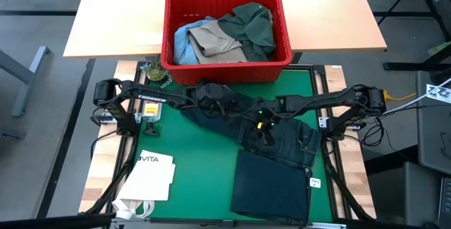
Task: Fold Laundry from Bin
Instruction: Fold the dark blue pants
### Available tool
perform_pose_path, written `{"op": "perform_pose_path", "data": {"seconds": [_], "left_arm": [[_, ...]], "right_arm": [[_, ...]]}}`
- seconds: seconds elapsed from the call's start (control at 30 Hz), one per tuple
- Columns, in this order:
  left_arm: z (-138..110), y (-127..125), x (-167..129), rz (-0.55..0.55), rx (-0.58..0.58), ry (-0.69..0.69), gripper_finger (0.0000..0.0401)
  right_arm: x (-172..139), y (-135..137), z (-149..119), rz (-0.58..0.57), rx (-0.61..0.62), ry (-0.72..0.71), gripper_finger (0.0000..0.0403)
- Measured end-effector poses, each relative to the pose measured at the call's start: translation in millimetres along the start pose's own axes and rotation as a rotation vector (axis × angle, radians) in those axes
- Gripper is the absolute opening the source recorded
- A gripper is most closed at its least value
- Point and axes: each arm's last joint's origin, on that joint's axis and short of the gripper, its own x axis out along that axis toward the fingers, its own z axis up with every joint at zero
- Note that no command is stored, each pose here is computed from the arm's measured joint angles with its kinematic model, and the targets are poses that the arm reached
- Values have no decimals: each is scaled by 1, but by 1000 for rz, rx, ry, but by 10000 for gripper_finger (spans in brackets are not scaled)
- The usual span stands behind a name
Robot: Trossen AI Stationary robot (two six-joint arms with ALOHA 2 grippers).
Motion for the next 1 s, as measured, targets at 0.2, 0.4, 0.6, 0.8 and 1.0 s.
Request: {"op": "perform_pose_path", "data": {"seconds": [0.2,0.4,0.6,0.8,1.0], "left_arm": [[-1,-3,0,60,32,-20,106],[1,-1,0,81,28,-33,140],[2,-3,0,17,25,-30,143],[2,-5,0,-18,23,-26,138],[8,-5,-11,-20,32,-33,137]], "right_arm": [[-7,1,2,-60,-14,-16,218],[-15,2,3,-122,-20,-31,218],[-32,5,2,-247,-19,-45,218],[-46,5,3,-435,-20,-62,218],[-45,3,5,-477,-21,-71,218]]}}
